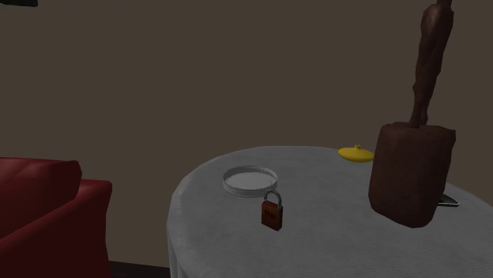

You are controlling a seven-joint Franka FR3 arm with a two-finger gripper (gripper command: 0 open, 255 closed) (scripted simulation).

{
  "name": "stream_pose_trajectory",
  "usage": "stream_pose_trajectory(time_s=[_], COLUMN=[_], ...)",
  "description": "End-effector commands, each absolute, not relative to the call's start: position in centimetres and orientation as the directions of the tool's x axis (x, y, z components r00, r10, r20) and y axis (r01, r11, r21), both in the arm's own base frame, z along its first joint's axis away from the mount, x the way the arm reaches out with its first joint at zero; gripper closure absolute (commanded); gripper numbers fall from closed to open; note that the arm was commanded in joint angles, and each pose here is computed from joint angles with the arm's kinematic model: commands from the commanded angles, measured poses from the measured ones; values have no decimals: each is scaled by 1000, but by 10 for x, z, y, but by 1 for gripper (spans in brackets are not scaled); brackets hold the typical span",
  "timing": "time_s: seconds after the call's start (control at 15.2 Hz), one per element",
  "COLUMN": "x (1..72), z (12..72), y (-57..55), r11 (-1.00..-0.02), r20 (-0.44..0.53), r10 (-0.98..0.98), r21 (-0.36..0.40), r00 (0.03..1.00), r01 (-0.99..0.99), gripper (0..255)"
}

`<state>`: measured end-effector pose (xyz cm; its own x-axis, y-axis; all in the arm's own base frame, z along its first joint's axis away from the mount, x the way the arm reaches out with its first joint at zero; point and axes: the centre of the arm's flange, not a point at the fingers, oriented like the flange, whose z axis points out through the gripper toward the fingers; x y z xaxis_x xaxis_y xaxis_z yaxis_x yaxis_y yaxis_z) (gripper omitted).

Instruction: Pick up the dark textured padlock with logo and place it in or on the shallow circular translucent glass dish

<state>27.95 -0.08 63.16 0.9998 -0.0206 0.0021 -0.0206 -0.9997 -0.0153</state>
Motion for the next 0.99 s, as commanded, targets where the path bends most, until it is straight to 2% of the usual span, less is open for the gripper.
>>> stream_pose_trajectory(time_s=[0.0,0.92], x=[279,405], z=[632,521], y=[-1,81], r11=[-1000,-994], r20=[2,-1], r10=[-21,113], r21=[-15,0], r00=[1000,994], r01=[-21,113], gripper=[0,0])
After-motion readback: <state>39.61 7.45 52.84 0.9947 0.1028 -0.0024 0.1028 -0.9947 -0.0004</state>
